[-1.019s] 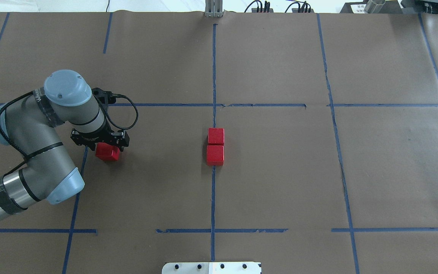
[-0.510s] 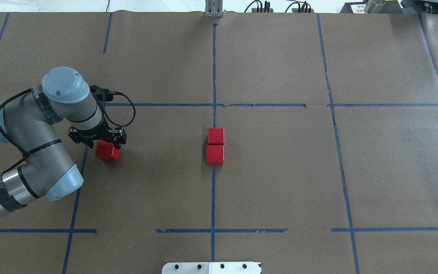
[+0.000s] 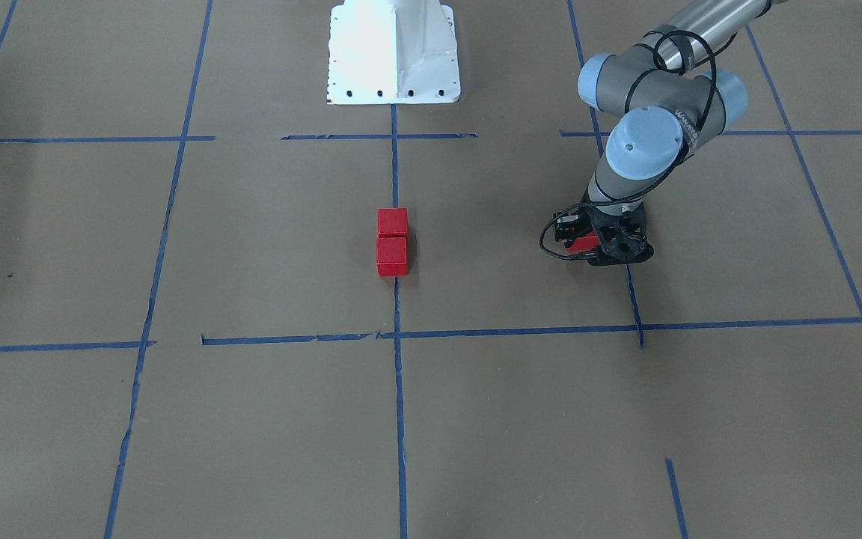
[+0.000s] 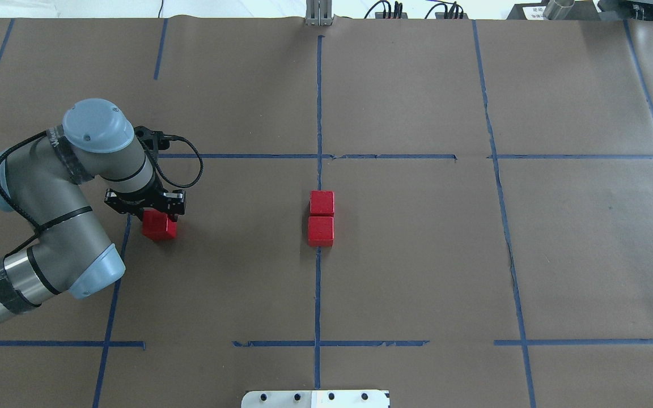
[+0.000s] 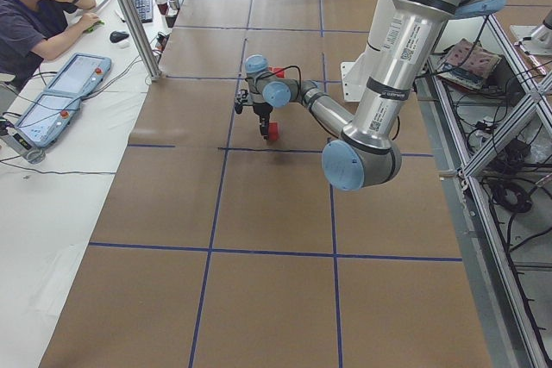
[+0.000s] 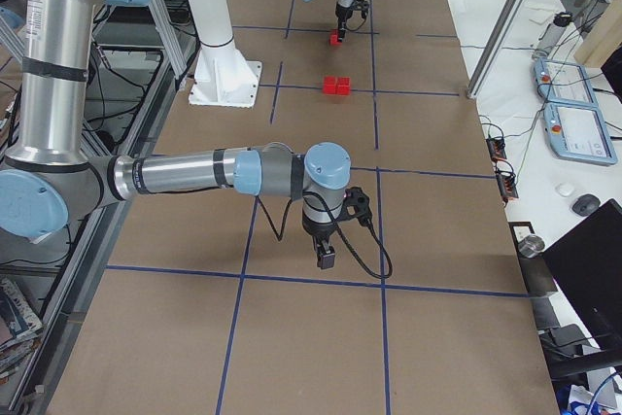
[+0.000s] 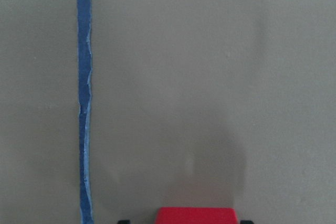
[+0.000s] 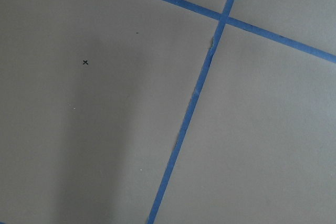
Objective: Form red blocks into L shape at center
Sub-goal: 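Lift the red cube with the left gripper and carry it toward the pair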
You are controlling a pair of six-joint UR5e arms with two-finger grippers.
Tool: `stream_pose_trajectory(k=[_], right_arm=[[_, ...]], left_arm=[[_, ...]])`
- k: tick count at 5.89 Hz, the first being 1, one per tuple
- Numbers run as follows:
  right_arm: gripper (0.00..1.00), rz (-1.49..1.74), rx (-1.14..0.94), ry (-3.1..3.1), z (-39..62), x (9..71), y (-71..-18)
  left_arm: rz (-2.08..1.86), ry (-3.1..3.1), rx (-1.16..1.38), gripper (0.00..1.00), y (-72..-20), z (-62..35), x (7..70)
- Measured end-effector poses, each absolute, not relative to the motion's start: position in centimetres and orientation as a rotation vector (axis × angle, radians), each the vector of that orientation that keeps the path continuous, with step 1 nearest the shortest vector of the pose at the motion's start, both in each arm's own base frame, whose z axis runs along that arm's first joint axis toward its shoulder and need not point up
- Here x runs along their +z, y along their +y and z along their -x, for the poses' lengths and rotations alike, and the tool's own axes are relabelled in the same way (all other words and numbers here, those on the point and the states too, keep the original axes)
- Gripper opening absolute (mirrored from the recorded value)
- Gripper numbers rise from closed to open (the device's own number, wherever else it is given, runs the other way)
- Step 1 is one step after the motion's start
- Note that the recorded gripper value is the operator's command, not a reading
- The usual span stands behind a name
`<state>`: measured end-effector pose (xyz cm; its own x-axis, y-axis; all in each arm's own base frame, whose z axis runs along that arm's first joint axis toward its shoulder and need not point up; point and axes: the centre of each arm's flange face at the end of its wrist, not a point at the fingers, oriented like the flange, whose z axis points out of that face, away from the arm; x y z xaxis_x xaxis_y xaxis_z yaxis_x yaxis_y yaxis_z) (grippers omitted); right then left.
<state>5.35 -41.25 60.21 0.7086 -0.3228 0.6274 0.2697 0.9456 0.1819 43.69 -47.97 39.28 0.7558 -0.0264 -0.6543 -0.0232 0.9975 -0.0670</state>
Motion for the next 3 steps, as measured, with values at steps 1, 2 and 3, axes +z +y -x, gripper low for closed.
stream_pose_trajectory(k=[1, 2, 3], right_arm=[[1.0, -0.079, -0.329, -0.711, -5.3, 60.2, -41.3], [1.0, -0.08, -0.329, -0.711, -5.3, 60.2, -41.3], [1.0, -0.08, -0.329, -0.711, -5.4, 60.1, -41.2]], left_arm=[[0.06, 0.727, -0.02, 0.28, -48.9, -43.0, 38.2], [0.041, 0.741, -0.052, 0.28, -50.5, -41.7, 36.8], [0.033, 0.758, -0.121, 0.28, -52.1, -40.1, 35.3]])
